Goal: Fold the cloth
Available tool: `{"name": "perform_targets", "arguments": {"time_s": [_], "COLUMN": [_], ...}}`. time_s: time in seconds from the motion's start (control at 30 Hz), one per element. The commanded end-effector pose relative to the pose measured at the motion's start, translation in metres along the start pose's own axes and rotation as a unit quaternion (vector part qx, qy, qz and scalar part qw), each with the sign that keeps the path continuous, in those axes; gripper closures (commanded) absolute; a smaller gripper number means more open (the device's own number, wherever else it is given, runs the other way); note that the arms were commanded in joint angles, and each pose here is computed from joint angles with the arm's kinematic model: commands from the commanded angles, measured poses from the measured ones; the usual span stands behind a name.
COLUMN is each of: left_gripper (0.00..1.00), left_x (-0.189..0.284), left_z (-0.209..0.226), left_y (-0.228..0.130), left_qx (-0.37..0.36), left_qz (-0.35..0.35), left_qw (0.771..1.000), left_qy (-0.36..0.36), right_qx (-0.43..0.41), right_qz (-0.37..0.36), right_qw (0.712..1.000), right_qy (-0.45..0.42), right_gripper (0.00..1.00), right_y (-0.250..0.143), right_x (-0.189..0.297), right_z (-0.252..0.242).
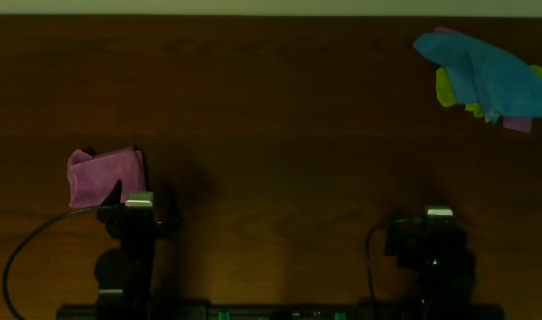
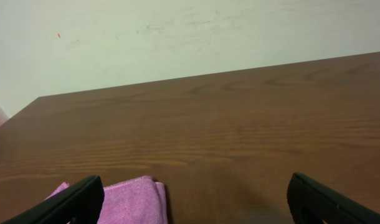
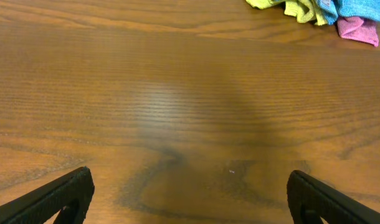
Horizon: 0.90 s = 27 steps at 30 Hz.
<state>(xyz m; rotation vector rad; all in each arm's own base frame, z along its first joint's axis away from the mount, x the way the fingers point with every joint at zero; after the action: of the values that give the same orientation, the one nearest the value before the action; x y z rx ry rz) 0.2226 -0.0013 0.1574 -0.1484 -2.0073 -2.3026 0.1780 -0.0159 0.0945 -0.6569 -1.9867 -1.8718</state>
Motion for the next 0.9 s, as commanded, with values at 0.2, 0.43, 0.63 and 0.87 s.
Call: {"name": "perform_targets", "arguments": {"time_s": [0.2,0.43,0.63,0.87], "left_gripper": [0.05,0.05,0.05,0.05], "left_x": [-0.0027,-0.0027,-0.0027,-0.0027], "left_z": [-0.0001,-0.0001,-0.0001,-0.0001], "left_y": [-0.0188,-0.0188,-0.0188,-0.0188], "left_qx": [-0.008,-0.008,-0.008,-0.008], "left_qz": [0.023,0.023,0.023,0.023], "left_qw": [1.0,1.0,1.0,1.0], "left_qy": [0.006,0.006,0.006,0.006], "right_qx": [0.004,0.004,0.004,0.003], "right_qz": [0.003,0.003,0.002,-0.009], "right_qw": [1.0,1.0,1.0,1.0], "right_qy": [0.002,0.002,0.002,0.002], "right_gripper": [0.01,0.01,0.01,0.01], "right_y": [-0.0039,-0.0039,-0.0036,0.0017], "right_x": [-0.002,-0.002,-0.002,-0.0018], "right_z": [0.0006,0.0006,0.0006,0.0004]}}
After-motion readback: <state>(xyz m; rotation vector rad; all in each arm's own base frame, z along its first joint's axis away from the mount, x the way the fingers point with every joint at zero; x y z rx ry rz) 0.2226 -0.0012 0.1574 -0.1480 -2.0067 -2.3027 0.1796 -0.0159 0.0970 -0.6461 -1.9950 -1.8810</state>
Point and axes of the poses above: each gripper's point midway between its finger pads, its own x axis back along the fingers, its own z axis along the line the jaws close on, y = z × x, the point moved 2 cm from there along x, back along the fingers, and after that the axes turned 1 degree about -x, right-handed, at the moved point
